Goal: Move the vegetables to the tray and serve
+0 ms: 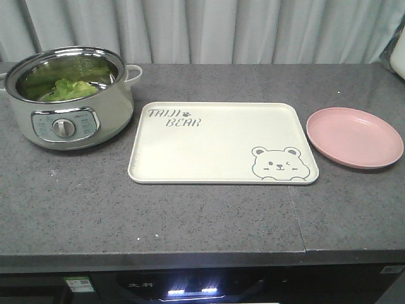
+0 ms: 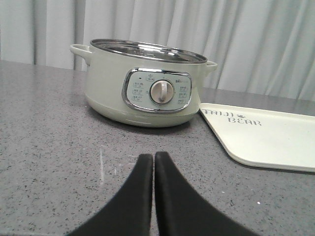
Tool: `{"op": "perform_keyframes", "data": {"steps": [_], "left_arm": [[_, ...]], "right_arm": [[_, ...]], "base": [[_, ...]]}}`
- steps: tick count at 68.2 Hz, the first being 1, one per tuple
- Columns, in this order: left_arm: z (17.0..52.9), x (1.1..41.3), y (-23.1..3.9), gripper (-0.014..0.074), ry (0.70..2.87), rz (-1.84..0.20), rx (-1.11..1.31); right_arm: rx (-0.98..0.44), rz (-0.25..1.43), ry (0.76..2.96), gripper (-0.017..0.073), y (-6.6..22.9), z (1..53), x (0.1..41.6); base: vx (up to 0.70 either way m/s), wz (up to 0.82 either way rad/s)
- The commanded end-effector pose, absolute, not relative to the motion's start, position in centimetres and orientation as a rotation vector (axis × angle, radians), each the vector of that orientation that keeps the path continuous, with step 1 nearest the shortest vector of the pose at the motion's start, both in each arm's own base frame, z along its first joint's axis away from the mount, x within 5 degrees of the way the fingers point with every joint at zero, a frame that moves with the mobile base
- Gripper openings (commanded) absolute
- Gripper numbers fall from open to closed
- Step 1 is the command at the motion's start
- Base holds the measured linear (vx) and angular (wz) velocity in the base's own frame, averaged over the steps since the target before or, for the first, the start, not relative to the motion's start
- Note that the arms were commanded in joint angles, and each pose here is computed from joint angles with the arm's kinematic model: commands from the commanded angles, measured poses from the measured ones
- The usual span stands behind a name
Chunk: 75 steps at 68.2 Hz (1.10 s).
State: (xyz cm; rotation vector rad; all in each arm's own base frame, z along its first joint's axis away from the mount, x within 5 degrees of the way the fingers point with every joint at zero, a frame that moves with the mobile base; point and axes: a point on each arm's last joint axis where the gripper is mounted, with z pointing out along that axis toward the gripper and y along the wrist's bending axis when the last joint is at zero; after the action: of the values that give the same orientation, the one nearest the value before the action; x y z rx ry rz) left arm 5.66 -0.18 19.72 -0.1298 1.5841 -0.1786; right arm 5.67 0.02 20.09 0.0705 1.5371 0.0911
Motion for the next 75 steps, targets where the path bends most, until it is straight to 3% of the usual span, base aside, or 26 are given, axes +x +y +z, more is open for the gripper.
{"op": "perform_keyframes", "data": {"steps": [1, 75], "left_arm": [[19.51, 5.66, -0.17, -0.0006, 1.526, -0.188, -0.136], [19.51, 5.66, -0.17, -0.0006, 1.526, -0.188, -0.136]], "right_arm": [[0.044, 0.095, 1.481, -0.0003, 0.19, 20.20, 5.66], [0.044, 0.095, 1.481, -0.0003, 0.19, 20.20, 5.66]], "base": [[0.03, 0.00], [0.03, -0.01]]}}
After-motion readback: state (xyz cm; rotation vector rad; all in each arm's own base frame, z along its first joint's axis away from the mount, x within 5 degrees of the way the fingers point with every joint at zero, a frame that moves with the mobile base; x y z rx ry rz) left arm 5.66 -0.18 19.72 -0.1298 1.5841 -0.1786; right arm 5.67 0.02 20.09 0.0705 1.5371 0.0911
